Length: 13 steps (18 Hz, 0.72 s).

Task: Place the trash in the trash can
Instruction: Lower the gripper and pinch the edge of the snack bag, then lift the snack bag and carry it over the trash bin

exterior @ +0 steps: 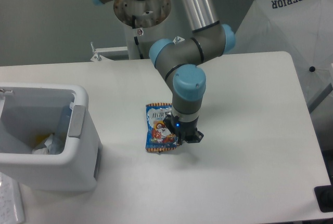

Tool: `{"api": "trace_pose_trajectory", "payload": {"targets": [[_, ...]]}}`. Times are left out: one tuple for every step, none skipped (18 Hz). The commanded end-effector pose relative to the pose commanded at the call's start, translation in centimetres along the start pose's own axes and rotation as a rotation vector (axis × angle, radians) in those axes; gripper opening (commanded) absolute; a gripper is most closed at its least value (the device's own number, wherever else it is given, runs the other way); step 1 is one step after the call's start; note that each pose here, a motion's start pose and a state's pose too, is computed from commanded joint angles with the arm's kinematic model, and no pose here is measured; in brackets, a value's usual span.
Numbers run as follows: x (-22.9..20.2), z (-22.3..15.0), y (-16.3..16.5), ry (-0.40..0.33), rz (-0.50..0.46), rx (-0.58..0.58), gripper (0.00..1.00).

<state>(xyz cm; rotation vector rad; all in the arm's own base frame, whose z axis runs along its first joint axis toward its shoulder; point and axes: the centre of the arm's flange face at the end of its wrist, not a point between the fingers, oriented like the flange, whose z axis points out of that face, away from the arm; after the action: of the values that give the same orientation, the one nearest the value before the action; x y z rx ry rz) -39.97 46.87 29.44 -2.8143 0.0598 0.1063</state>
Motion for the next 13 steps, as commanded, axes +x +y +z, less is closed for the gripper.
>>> {"api": "trace_pose_trajectory", "payload": {"targets": [[-0.8,-1.5,-0.4,0.006,-0.042,0.062,0.0],[-1.5,-2.6,-0.8,0.009,-0.083,0.111,0.0],[-2.0,-3.8,-1.5,0.004,-0.114,0.147,0.0],[-2.7,-5.2,-2.4,-0.016,-0.142,0.175,0.0],[-3.5,-6.9,-3.3,-0.041,-0.179,0.202,0.0],[-4.0,-8.2,-4.1,-0.057,-0.216,0.221,0.0],[-4.3,-9.3,-4.5,-0.069,-0.25,0.238,0.0],[-4.5,-10.3,-4.8,-0.083,-0.27,0.253,0.0],[-4.7,-11.3,-5.1,-0.095,-0.285,0.266,0.0],[-4.8,-12.6,-5.5,-0.108,-0.307,0.284,0.0],[-5.0,-13.8,-5.9,-0.119,-0.347,0.303,0.0],[-5.2,-15.2,-6.5,-0.13,-0.391,0.326,0.0],[-5.3,-16.5,-7.1,-0.135,-0.435,0.349,0.0]]}}
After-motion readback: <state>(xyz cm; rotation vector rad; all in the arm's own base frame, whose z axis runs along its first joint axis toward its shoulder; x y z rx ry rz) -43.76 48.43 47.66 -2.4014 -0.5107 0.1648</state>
